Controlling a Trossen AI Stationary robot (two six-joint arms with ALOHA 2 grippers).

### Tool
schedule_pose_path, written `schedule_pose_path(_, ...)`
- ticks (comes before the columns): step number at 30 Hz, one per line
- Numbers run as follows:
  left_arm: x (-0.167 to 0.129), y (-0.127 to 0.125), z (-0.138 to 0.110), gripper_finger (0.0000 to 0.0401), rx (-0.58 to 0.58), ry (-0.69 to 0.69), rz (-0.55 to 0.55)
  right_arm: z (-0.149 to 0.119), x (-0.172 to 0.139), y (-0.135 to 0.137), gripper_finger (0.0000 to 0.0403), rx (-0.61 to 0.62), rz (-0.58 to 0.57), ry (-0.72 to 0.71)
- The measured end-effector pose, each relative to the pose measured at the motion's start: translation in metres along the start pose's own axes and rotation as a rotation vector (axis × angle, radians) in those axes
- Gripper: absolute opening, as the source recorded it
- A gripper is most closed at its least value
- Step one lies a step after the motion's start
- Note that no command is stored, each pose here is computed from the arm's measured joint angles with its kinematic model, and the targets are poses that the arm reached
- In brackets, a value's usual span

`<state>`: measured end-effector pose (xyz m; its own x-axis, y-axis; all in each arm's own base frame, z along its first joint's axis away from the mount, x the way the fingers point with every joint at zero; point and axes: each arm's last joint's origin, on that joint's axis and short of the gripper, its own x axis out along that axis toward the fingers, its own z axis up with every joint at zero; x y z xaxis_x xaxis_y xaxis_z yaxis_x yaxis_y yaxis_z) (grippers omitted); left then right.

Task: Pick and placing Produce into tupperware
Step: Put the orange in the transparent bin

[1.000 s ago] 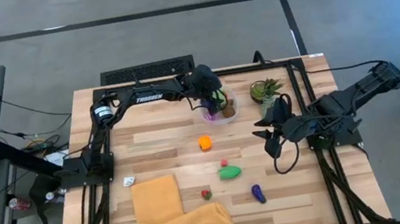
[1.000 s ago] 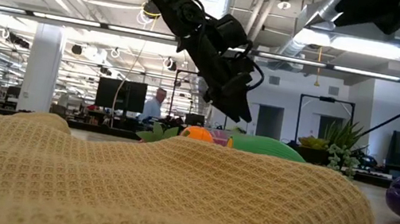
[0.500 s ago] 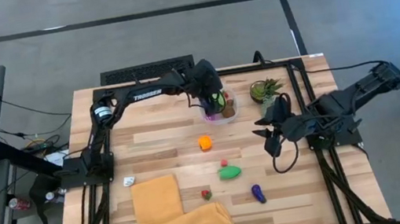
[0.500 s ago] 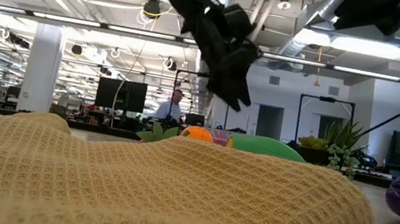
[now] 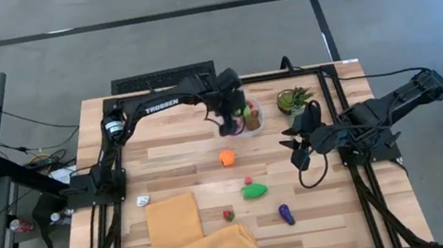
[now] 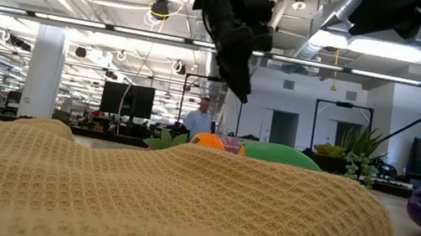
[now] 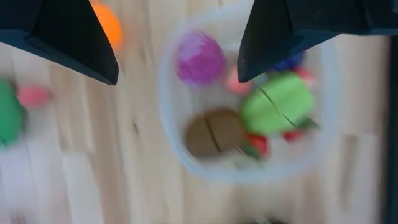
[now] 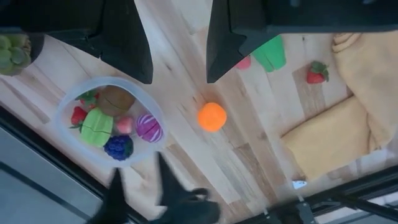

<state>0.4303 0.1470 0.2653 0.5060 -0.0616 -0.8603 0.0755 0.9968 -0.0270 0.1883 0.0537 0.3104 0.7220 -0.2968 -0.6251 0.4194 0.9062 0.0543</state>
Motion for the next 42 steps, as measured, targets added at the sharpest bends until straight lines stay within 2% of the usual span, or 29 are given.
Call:
schedule_pose_path(7, 0.001, -0.032, -0.009, 0.0320, 0.098, 0.167, -0.120, 0.000, 0.000, -0.002, 0.0172, -0.031, -0.044, -0.020)
schedule_pose_path(17, 0.006, -0.064, -0.004, 0.0320, 0.186, 0.183, -0.202, 0.002, 0.002, -0.005, 0.0172, -0.020, -0.075, -0.033)
schedule_pose_path(23, 0.009, -0.088, -0.001, 0.0320, 0.314, 0.205, -0.234, 0.002, 0.001, -0.004, 0.0172, -0.020, -0.071, -0.033)
schedule_pose_path(27, 0.013, -0.107, -0.002, 0.0320, 0.444, 0.247, -0.209, 0.002, 0.001, -0.004, 0.0172, -0.020, -0.071, -0.033)
schedule_pose_path(32, 0.020, -0.120, -0.005, 0.0320, 0.596, 0.303, -0.122, 0.002, 0.001, -0.004, 0.0172, -0.020, -0.071, -0.033)
schedule_pose_path(37, 0.027, -0.121, -0.002, 0.0320, 0.651, 0.295, -0.067, 0.002, 0.001, -0.004, 0.0172, -0.016, -0.067, -0.037)
schedule_pose_path(42, 0.037, -0.116, -0.006, 0.0320, 0.709, 0.336, -0.057, 0.001, 0.000, -0.001, 0.0172, -0.016, -0.049, -0.036)
